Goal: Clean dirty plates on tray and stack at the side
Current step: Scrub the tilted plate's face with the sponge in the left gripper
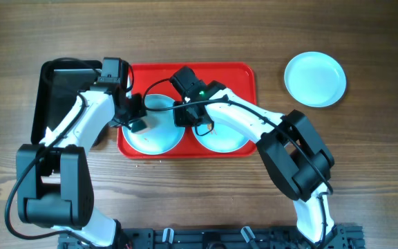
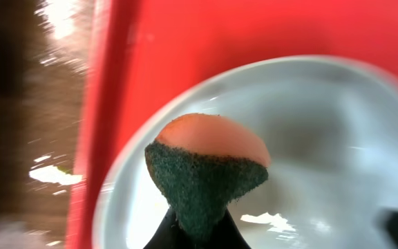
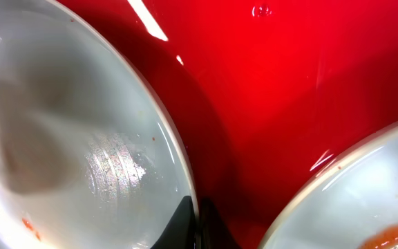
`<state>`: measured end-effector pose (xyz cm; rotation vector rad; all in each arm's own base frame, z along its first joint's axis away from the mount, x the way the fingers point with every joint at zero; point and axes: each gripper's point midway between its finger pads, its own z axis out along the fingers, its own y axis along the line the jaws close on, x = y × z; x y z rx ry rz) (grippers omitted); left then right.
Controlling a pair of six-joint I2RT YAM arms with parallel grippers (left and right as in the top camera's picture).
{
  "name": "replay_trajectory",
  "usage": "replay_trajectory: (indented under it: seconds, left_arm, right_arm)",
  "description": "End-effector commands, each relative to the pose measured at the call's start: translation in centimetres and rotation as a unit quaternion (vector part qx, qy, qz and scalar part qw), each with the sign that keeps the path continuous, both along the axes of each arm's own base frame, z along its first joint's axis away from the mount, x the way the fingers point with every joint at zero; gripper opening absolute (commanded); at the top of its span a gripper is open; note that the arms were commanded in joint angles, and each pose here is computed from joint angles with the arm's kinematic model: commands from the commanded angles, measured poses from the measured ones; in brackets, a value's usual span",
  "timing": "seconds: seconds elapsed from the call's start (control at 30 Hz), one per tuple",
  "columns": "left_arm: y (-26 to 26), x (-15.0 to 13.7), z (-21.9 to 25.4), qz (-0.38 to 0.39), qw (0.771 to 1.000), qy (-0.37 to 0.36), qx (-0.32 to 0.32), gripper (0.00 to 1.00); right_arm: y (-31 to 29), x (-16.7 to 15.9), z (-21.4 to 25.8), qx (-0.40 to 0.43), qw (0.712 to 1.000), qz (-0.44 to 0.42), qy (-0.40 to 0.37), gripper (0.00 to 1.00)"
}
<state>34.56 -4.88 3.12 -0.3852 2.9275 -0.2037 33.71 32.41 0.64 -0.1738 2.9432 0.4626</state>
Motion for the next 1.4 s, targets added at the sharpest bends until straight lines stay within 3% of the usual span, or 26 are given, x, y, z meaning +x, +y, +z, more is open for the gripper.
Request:
replay_trajectory:
  seconds: [0.0, 0.23, 0.6, 0.73, 0.83, 1.13, 1.37]
  left_arm:
    - [-6.4, -0.6, 1.9, -0.049, 0.987, 0.013, -0.156, 0.04]
    - [-6.7, -3.0, -0.1, 0.0, 0.991, 0.06, -0.116, 0.04]
    - [-4.1, -4.3, -4.5, 0.019, 0.998, 0.044, -0.049, 0.04]
    - [-0.1, -4.6, -5.0, 0.024, 0.997, 0.039, 0.064, 0.04]
    - [0.9, -4.6, -4.9, 0.01, 0.995, 0.036, 0.097, 0.04]
    - [5.6, -3.5, -4.0, -0.005, 0.976, 0.013, 0.218, 0.04]
    - [5.0, 2.1, -2.4, -0.06, 0.967, -0.098, 0.228, 0.04]
  right_arm:
    - [-1.3, 0.4, -1.3, -0.03, 0.999, -0.018, -0.001, 0.04]
    - [-1.3, 0.4, -1.3, -0.029, 0.999, -0.018, -0.001, 0.04]
    - [-1.3, 0.4, -1.3, -0.03, 0.999, -0.017, -0.001, 0.04]
    - [-1.4, 0.3, -1.4, -0.031, 0.999, -0.017, 0.001, 0.04]
    - [-1.4, 0.3, -1.4, -0.031, 0.999, -0.017, 0.001, 0.04]
    - [-1.4, 0.3, -1.4, -0.031, 0.999, -0.017, 0.001, 0.04]
    - [-1.5, 0.3, -1.4, -0.034, 0.999, -0.017, 0.001, 0.05]
